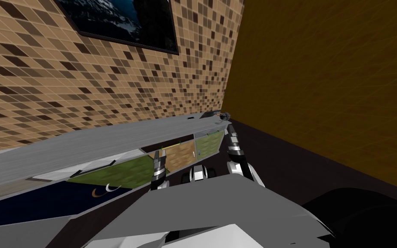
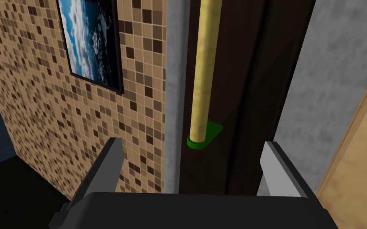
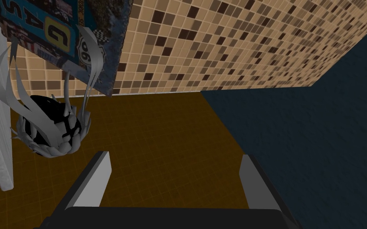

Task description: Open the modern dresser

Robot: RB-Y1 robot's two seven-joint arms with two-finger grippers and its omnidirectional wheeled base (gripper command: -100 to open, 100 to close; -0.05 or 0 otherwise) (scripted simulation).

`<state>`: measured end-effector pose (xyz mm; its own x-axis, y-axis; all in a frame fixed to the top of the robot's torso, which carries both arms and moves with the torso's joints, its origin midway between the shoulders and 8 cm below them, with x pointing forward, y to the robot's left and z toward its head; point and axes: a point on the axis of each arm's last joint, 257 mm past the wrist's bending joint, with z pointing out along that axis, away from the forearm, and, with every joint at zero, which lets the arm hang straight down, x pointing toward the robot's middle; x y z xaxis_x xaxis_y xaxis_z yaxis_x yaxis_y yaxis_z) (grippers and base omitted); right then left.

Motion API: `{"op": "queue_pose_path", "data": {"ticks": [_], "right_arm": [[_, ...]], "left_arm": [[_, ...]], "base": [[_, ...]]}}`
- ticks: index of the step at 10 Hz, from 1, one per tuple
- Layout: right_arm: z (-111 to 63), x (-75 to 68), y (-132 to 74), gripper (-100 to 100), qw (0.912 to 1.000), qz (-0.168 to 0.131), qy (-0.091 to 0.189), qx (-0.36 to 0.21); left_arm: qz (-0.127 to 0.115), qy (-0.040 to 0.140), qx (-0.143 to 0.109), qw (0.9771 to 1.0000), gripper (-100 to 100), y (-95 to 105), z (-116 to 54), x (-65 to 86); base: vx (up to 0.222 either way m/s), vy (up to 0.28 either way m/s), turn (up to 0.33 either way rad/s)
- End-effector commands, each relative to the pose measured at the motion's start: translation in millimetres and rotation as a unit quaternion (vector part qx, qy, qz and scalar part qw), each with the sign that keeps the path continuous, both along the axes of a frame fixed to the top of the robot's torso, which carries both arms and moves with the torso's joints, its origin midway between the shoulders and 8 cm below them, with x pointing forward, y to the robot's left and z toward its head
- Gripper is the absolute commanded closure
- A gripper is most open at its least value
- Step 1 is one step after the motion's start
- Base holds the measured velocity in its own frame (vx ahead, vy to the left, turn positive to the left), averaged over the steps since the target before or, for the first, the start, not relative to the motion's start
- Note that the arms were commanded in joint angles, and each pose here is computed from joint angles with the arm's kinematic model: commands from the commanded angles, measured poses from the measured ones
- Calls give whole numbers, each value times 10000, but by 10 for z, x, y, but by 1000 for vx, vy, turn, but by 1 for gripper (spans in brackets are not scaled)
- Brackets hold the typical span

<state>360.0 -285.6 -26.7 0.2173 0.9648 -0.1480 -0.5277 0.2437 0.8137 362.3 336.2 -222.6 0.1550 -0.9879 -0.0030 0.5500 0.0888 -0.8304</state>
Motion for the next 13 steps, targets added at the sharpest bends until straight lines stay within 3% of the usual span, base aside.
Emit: {"op": "queue_pose_path", "data": {"ticks": [1, 3, 4, 9, 10, 11, 13], "right_arm": [[0, 0, 0, 0, 10000, 0, 0, 0], [0, 0, 0, 0, 10000, 0, 0, 0], [0, 0, 0, 0, 10000, 0, 0, 0], [0, 0, 0, 0, 10000, 0, 0, 0], [0, 0, 0, 0, 10000, 0, 0, 0], [0, 0, 0, 0, 10000, 0, 0, 0], [0, 0, 0, 0, 10000, 0, 0, -1]], "left_arm": [[43, 74, -148, 9999, -100, -33, -163, -29], [79, 96, -317, 9994, -100, -108, -248, -44], [68, 92, -260, 9996, -100, -77, -216, -38], [11, 91, -262, 9996, -100, -20, -5, 373], [17, 78, -260, 9996, -100, -23, -16, 315], [28, 91, -264, 9996, 100, -37, -74, 251], [40, 91, -265, 9996, 100, -49, -118, 169]], "base": [[13, -43, 23], [2, -32, 16], [1, -14, 4], [-23, -11, 23], [-12, -6, 4], [9, 2, -31], [22, 11, -15]]}}
